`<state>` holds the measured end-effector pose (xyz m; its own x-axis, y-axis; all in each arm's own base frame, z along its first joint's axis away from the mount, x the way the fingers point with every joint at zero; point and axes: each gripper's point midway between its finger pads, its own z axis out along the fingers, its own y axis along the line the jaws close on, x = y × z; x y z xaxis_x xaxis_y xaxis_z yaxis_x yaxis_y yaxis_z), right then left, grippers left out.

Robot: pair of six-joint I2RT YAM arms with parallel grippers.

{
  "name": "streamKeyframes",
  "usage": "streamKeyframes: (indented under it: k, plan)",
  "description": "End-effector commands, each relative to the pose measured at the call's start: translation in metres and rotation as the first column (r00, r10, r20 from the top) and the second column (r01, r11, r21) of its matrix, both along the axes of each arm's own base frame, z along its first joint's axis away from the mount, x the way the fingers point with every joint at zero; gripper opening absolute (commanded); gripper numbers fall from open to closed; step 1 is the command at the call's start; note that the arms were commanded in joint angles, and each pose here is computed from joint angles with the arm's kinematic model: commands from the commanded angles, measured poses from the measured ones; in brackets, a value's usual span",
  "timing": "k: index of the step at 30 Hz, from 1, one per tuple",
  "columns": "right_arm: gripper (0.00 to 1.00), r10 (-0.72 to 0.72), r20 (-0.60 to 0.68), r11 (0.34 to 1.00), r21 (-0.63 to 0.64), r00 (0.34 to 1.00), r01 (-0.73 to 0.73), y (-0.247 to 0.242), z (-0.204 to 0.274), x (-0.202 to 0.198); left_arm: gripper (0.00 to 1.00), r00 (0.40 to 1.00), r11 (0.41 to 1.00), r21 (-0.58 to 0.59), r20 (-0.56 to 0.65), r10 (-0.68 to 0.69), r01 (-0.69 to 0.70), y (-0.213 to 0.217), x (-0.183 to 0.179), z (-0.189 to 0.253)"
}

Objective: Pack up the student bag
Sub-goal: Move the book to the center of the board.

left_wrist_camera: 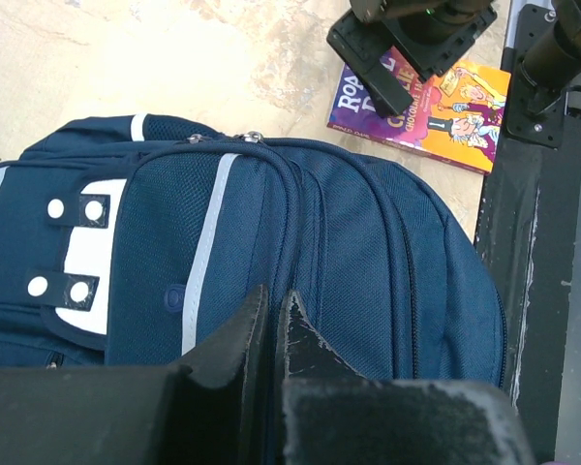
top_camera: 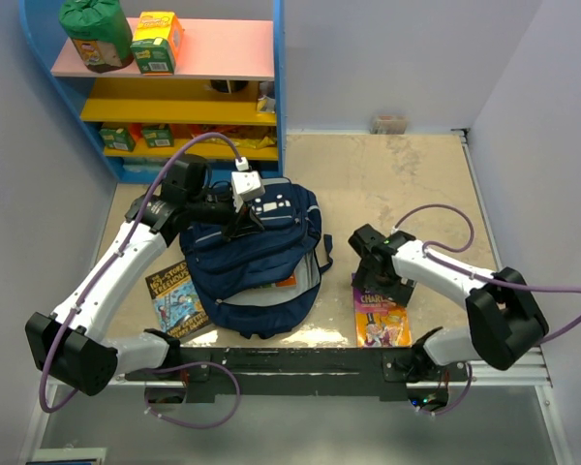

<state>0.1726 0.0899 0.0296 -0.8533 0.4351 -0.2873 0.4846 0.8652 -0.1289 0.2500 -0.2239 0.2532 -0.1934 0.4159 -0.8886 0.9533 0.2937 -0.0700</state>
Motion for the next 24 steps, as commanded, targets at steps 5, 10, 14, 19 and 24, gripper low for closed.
streamKeyframes:
  k: [5,10,14,19,24]
  plan:
    - [0.99,-0.01,-0.11,0.986,0.164,0.994,0.028,0.055,-0.047,-0.041,0.0,0.98,0.999,-0.045,0.2,0.018,-0.009,0.003,0.016,0.04]
    - [0.99,-0.053,-0.09,0.955,0.286,0.995,0.077,0.088,-0.059,-0.025,0.0,0.981,0.999,-0.038,0.193,0.02,-0.013,0.005,0.018,0.035]
    - [0.99,-0.079,-0.035,0.953,0.291,0.996,0.085,0.106,-0.058,0.012,0.0,0.982,0.999,-0.03,0.189,0.021,-0.016,0.008,0.017,0.031]
    - [0.99,-0.189,0.019,0.944,0.278,0.982,0.176,0.085,-0.056,0.057,0.0,0.982,0.999,-0.03,0.187,0.028,-0.023,0.01,0.015,0.031]
    - [0.99,-0.306,0.093,0.927,0.256,0.948,0.274,0.039,-0.042,0.089,0.0,0.982,0.999,-0.023,0.185,0.039,-0.036,0.012,0.017,0.029]
